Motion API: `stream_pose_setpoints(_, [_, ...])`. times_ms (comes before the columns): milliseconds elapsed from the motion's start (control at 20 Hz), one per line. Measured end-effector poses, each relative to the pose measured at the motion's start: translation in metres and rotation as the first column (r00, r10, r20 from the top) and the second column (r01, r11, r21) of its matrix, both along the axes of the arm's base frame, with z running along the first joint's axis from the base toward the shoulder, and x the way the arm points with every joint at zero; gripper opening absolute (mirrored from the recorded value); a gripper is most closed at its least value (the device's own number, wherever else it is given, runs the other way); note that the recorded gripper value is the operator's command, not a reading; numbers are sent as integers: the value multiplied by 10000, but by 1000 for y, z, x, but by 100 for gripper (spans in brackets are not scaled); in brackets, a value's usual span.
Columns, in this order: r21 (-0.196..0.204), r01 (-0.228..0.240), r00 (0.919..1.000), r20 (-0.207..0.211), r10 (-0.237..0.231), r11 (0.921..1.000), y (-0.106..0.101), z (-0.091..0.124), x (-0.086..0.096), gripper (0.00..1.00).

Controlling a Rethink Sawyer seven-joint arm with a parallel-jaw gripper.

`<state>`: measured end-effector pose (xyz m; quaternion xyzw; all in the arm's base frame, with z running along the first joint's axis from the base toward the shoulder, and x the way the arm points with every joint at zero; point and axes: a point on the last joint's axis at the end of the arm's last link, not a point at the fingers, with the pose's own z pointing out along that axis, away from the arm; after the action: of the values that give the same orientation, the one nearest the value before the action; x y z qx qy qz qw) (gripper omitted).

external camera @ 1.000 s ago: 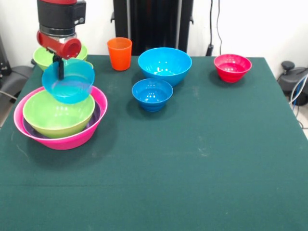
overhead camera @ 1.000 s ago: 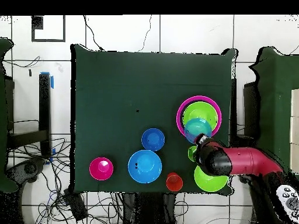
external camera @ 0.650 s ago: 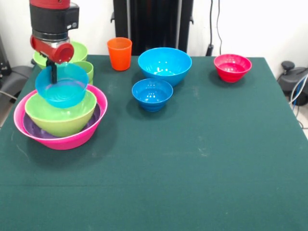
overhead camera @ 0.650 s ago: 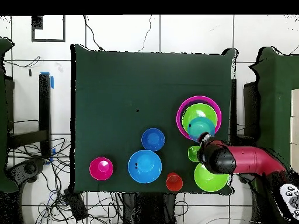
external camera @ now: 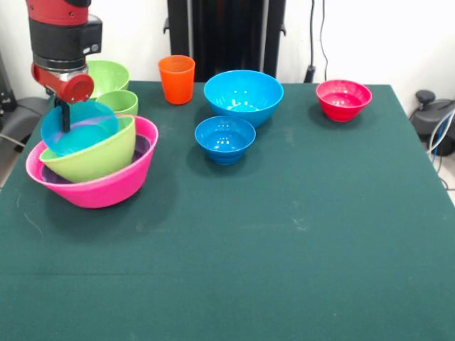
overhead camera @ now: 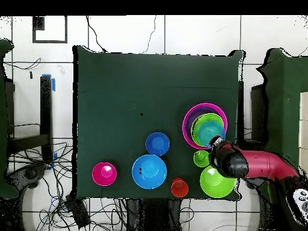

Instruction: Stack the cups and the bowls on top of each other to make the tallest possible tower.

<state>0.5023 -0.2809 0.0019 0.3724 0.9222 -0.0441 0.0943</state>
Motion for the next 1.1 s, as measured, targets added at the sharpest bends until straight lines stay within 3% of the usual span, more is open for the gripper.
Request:
stream_pose_setpoints(300, [-68,-163,9998,-79,162,9998,-6,-12,-4,0])
stream_pose_setpoints(600, [-133,-237,9997,-67,236,9996,-6,-10,-4,0])
stream_pose_setpoints(1100, [-450,-546,9985,-53,544,9975,9,27,-4,0])
